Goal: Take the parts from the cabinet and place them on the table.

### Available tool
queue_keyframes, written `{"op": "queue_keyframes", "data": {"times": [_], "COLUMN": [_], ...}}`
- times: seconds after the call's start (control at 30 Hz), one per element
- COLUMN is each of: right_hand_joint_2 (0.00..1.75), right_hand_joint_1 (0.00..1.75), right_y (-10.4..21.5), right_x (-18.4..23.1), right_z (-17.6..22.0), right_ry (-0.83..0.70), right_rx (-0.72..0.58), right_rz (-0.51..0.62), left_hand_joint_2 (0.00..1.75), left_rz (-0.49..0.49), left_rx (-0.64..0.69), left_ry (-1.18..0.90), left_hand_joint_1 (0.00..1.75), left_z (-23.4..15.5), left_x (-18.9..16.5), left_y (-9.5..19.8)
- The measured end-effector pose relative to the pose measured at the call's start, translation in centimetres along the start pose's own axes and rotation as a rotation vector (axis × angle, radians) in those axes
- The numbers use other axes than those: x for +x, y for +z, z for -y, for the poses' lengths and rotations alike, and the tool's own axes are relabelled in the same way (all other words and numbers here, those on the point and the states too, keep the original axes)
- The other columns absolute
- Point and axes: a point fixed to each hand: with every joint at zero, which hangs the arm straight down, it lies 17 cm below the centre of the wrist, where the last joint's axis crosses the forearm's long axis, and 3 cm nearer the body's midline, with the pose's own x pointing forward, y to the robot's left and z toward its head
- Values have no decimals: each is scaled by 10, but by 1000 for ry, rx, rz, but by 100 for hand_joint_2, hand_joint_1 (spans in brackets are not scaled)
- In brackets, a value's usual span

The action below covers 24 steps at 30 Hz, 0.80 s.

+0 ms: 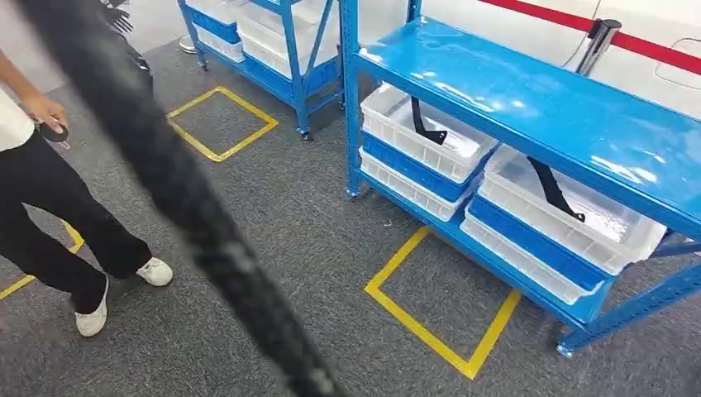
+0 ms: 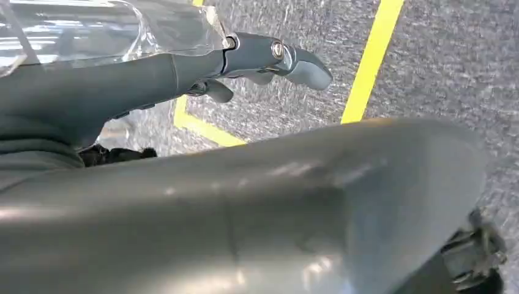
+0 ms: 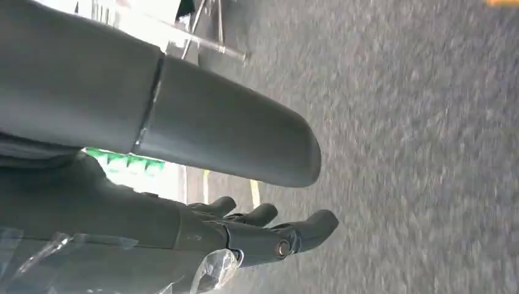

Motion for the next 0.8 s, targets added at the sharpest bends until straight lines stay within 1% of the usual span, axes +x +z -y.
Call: {"op": "queue_keyframes", "data": {"times": [0.1,0.43,0.6,0.8], "right_hand_joint_2": [0,0,0,0], "right_hand_joint_1": [0,0,0,0], "right_y": [0,0,0,1], "right_x": [-1,0,0,3], "right_z": [-1,-1,0,-2], "right_ry": [0,-3,-6,-10], "right_rx": [2,4,1,4], "right_rz": [2,9,3,5], "left_hand_joint_2": [0,0,0,0], "left_rz": [0,13,-2,0], "left_rx": [-2,8,0,4], "left_ry": [0,4,2,2], "left_hand_joint_1": [0,0,0,0], "left_z": [1,-4,0,-2], "left_x": [-2,6,-2,-1], "left_y": [0,-1,0,-1]}}
